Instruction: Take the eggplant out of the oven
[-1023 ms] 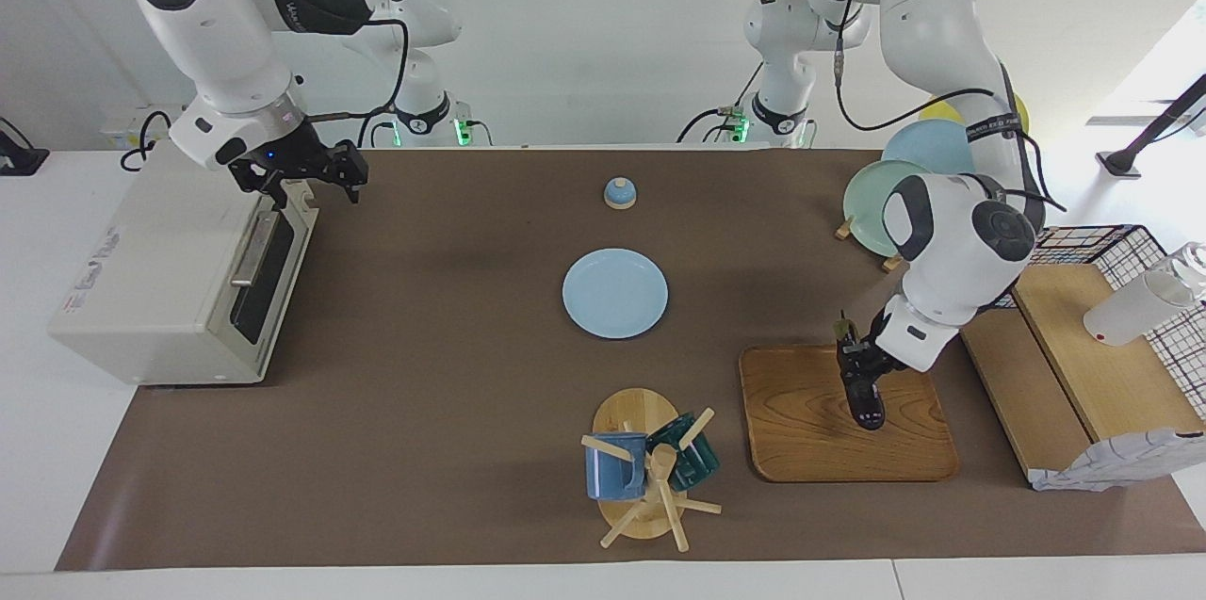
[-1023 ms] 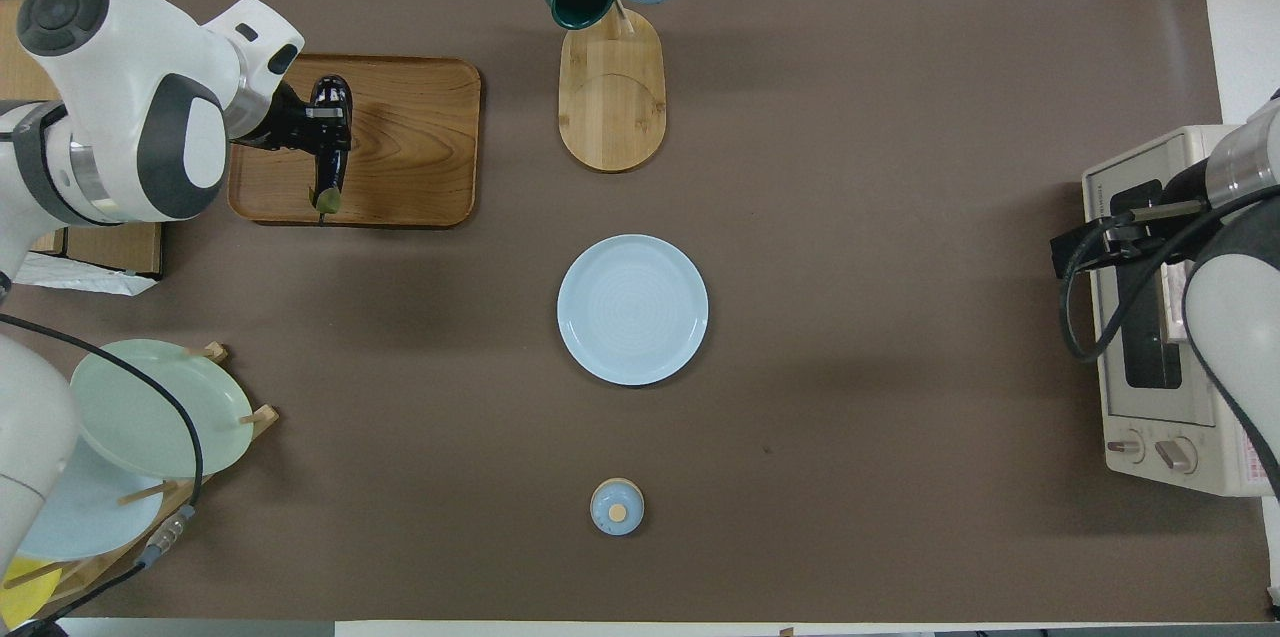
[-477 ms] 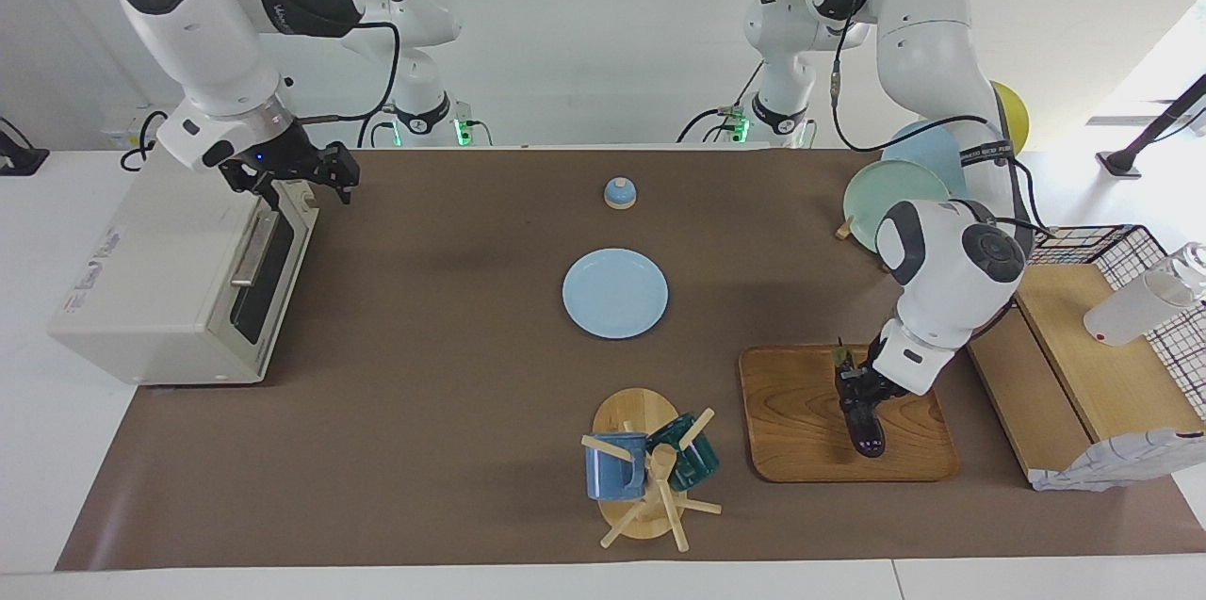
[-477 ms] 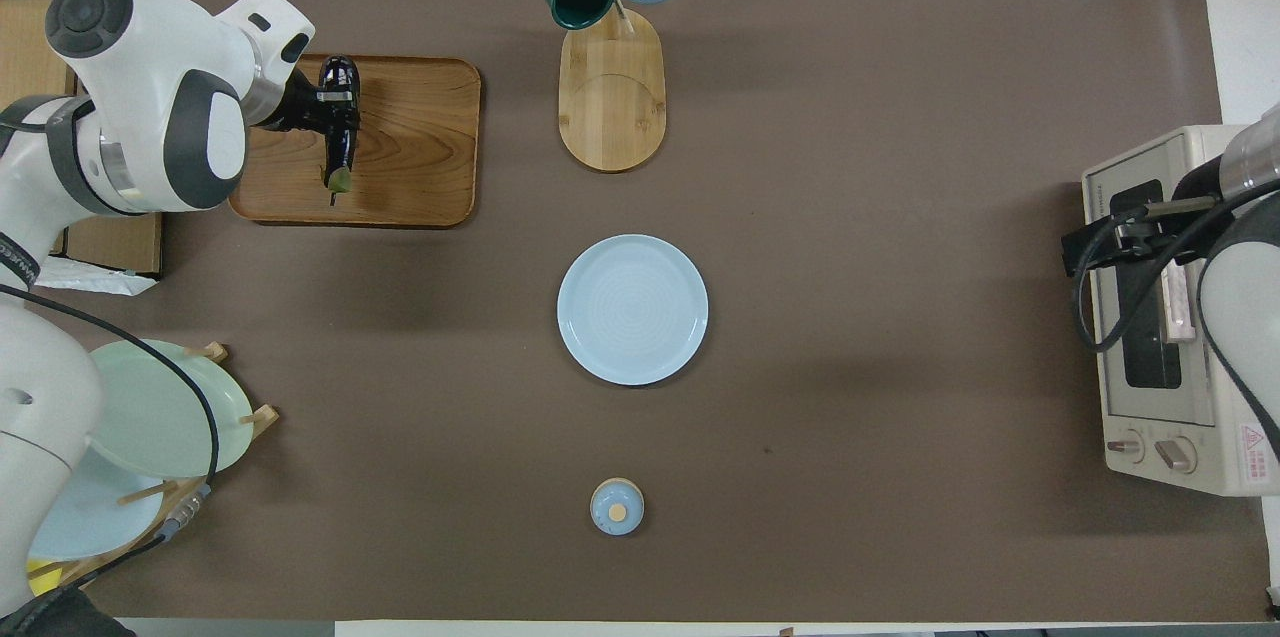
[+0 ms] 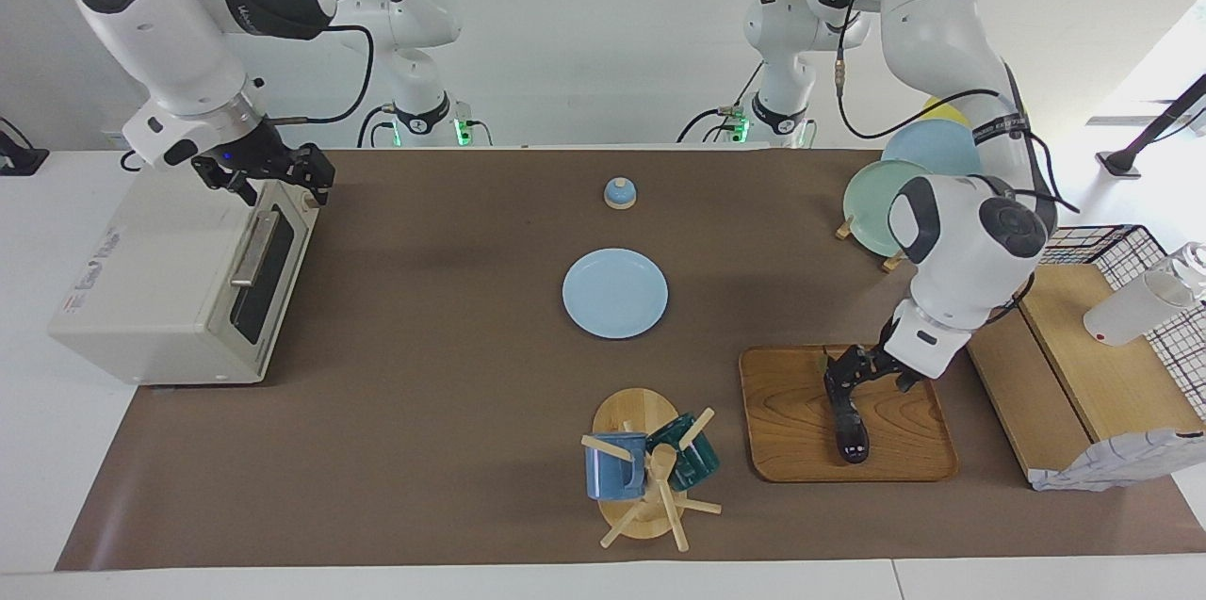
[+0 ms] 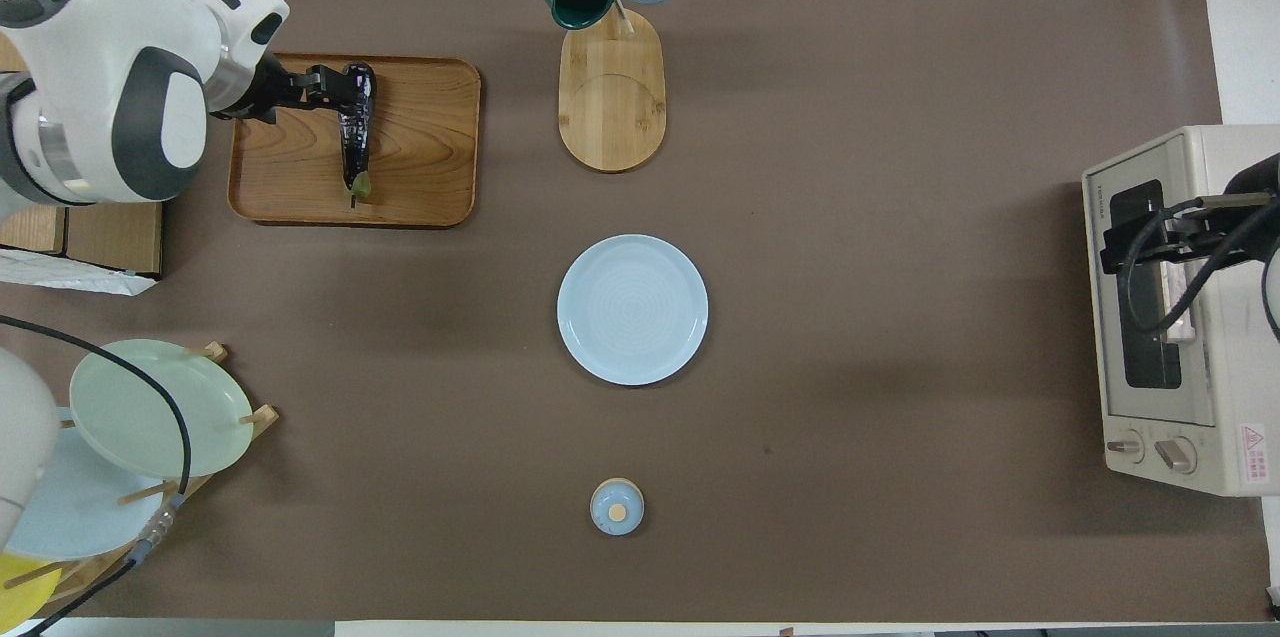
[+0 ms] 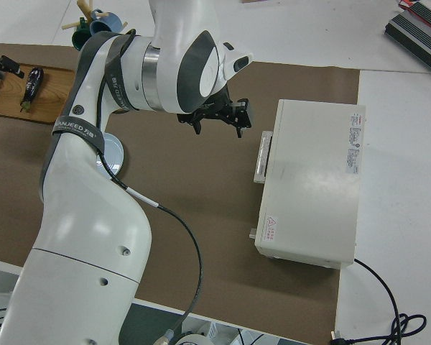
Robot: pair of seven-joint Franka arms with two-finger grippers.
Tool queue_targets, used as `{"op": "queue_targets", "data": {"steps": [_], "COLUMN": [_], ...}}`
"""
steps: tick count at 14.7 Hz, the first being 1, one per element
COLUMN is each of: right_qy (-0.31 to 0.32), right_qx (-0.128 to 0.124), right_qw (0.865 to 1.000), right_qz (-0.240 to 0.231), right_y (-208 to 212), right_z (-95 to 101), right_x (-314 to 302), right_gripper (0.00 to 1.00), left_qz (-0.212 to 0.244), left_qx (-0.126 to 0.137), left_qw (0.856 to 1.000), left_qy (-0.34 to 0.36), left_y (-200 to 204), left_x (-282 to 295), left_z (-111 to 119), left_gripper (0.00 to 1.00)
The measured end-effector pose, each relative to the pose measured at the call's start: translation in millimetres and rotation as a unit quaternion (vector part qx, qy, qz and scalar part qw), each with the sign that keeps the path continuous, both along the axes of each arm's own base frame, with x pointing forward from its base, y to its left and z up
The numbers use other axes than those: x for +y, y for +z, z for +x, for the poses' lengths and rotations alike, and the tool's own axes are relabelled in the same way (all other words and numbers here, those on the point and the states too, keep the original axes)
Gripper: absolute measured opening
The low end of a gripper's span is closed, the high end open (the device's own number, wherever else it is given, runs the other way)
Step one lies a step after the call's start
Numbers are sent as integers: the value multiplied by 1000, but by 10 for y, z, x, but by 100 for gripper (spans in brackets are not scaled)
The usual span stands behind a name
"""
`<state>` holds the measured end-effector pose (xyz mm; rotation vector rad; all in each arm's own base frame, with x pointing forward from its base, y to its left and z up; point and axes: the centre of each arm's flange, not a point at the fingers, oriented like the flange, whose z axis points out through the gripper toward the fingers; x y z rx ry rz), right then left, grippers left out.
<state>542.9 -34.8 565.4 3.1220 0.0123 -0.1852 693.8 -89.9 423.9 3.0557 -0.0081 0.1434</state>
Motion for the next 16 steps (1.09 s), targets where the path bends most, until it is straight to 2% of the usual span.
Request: {"op": "queue_targets", "data": {"steps": [4,7,11,16], "right_qy": [-2,-15,-13,-10], "right_qx": [-4,3,-3,-2], "right_qw": [1000,1000,1000,1000], "right_qz": [2,3,3,3], "right_y": [189,218,228,226], "right_z": [-68,-107,-96,-92], "right_x": [-23,-159,-144,-112], "right_gripper": [100,100,100,100], "left_qz": [12,18,25,28], "left_qx": [40,59,88,101], "left_qw": [999,998,996,995], "left_qy": [-1,-3,-7,-7], "left_y": [1118,1644,1662,1557], "left_x": [106,153,134,120], "left_z": [-583,-1020,-1398,-1478], "left_gripper": [100,100,100,100]}}
